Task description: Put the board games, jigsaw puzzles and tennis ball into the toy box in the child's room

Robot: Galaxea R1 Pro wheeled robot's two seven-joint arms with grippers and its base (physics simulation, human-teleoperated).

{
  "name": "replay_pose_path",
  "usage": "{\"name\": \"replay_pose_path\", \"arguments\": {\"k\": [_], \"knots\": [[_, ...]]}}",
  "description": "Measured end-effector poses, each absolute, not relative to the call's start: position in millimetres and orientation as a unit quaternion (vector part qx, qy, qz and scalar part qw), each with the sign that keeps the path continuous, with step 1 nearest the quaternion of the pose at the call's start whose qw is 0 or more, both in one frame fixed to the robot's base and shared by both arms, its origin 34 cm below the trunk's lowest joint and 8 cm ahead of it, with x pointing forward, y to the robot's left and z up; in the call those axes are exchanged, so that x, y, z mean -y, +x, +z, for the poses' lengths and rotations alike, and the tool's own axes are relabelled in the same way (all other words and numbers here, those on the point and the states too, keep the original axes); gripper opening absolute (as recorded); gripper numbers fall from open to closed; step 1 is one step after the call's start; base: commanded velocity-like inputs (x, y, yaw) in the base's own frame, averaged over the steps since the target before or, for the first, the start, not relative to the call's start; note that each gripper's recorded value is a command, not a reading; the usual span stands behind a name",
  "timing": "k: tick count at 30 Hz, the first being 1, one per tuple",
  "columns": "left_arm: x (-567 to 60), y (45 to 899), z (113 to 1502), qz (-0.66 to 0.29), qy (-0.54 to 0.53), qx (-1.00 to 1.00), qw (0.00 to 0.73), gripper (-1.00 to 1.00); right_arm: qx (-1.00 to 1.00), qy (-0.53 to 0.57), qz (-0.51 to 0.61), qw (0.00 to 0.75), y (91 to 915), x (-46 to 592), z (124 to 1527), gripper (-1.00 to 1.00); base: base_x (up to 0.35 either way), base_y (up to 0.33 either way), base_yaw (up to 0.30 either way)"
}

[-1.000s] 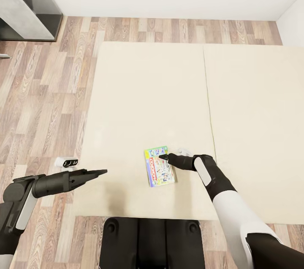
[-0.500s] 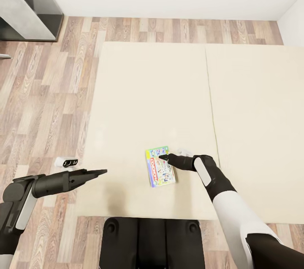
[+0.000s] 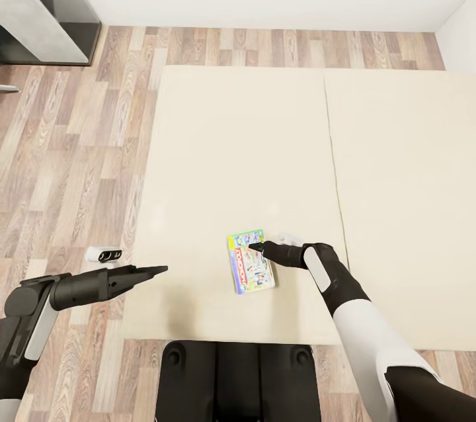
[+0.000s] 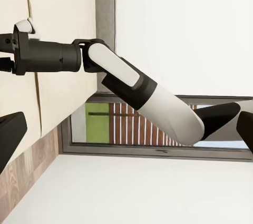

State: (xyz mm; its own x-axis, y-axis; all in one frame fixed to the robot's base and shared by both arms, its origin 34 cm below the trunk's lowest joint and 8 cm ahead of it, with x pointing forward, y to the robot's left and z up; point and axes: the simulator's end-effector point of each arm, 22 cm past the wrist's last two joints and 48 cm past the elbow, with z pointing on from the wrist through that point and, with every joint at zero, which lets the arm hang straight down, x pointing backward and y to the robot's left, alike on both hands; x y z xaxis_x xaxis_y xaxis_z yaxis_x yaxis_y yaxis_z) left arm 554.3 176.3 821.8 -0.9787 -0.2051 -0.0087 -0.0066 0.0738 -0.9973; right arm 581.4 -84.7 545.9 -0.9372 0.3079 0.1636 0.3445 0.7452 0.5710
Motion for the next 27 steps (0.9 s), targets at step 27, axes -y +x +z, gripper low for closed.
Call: {"name": "replay_pose_path", "arguments": {"k": [27], "knots": [[-176.6, 554.4, 821.7, -0.676, -0.072, -0.729, 0.074, 1.00, 0.934, -0.175, -0.310, 0.030, 581.1, 86.0, 545.6, 1.00, 0.000, 0.083, 0.000]]}}
